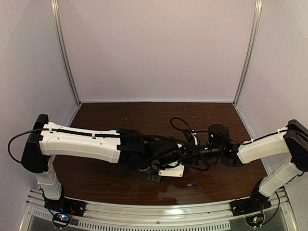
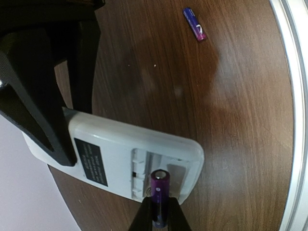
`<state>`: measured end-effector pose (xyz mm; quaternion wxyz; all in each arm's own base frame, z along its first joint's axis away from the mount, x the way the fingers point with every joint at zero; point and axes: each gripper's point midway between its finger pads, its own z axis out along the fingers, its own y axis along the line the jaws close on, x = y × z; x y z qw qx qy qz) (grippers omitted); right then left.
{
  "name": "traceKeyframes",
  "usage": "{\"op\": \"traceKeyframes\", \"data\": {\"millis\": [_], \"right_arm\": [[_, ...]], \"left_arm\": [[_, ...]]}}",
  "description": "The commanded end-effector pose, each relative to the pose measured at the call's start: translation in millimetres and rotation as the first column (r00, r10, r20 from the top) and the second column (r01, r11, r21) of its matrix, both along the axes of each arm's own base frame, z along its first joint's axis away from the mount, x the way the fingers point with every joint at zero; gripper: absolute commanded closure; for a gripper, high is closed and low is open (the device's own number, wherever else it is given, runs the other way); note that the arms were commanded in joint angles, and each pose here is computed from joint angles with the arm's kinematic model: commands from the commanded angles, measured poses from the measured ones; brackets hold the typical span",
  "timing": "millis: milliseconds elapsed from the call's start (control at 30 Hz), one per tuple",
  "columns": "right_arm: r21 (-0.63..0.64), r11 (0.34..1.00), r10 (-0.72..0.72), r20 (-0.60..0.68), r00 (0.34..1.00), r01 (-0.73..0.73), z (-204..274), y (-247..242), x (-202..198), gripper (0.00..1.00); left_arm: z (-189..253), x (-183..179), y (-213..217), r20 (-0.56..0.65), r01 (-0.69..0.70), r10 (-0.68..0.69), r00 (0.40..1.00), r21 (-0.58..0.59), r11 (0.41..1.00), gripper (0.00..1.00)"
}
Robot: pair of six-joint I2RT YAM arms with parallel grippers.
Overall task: Load the batteries into the remote control
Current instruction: Place the battery in the battery compartment.
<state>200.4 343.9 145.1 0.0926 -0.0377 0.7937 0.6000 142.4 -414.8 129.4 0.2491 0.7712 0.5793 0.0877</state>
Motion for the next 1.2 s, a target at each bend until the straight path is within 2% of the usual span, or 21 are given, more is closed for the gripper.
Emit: {"op": "traceKeyframes", "data": {"millis": [0, 367, 733, 1167], "right_arm": [[0.05, 0.999, 0.0, 0.041, 0.999, -0.002, 13.1, 3.6, 0.3, 1.0], [0.086, 0.996, 0.002, 0.039, 0.999, -0.006, 13.3, 6.9, 1.6, 1.0], [0.1, 0.995, 0.01, 0.045, 0.999, -0.014, 15.8, 7.7, 0.5, 1.0], [0.159, 0.987, 0.018, 0.044, 0.999, -0.025, 18.2, 7.9, -3.0, 1.0]], "left_arm": [[0.2, -0.3, 1.7, 0.012, -0.002, 0.002, 1.0, 0.034, 0.999, 0.95], [-0.8, -5.7, -0.8, 0.012, 0.02, -0.02, 1.0, 0.044, 0.999, 0.83], [2.4, -8.3, -1.0, 0.01, 0.03, -0.03, 0.999, 0.037, 0.999, 0.78], [39.4, 3.5, -8.9, 0.082, -0.006, 0.011, 0.997, -0.062, 0.998, 0.64]]}}
